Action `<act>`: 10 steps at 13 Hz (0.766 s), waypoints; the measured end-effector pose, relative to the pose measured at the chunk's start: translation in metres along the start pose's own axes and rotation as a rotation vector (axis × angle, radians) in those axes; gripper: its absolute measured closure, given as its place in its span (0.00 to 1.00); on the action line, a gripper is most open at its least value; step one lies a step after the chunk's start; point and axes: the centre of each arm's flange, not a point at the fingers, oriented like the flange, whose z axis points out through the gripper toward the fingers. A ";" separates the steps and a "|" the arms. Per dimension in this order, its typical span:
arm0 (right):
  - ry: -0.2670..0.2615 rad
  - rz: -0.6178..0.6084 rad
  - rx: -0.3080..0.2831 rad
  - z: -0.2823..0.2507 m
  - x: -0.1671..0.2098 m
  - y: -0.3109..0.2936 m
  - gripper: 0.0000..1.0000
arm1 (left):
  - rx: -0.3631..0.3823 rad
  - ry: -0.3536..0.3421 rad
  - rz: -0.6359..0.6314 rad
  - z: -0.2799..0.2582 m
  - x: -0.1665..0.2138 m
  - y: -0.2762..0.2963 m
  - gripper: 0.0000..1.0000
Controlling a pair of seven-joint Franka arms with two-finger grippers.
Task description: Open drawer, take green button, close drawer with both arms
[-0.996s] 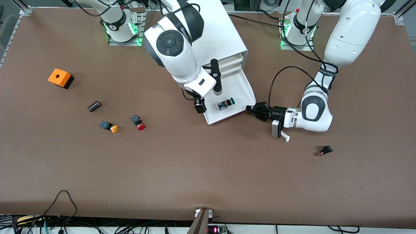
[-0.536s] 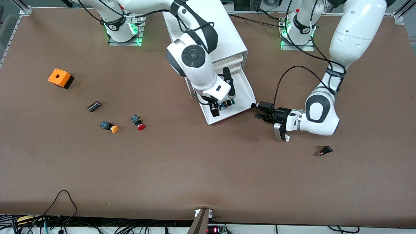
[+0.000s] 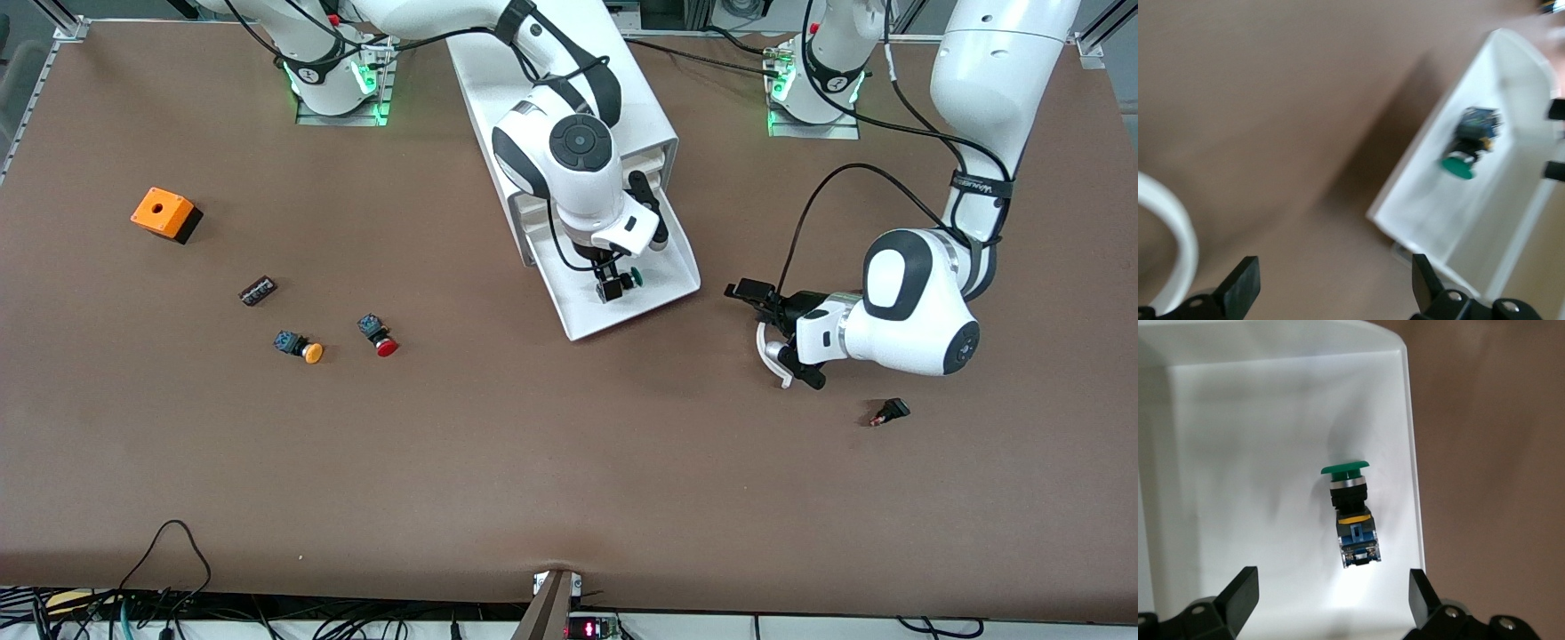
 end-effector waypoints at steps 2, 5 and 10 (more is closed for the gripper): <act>-0.011 -0.001 0.014 0.014 -0.001 -0.001 0.00 | 0.104 -0.029 -0.050 -0.011 -0.004 -0.002 0.00; -0.029 -0.016 0.017 0.024 0.002 -0.004 0.00 | 0.262 -0.015 -0.120 -0.048 -0.007 0.013 0.00; -0.025 -0.029 -0.017 0.032 0.007 -0.003 0.00 | 0.512 0.053 -0.136 -0.144 -0.033 0.069 0.00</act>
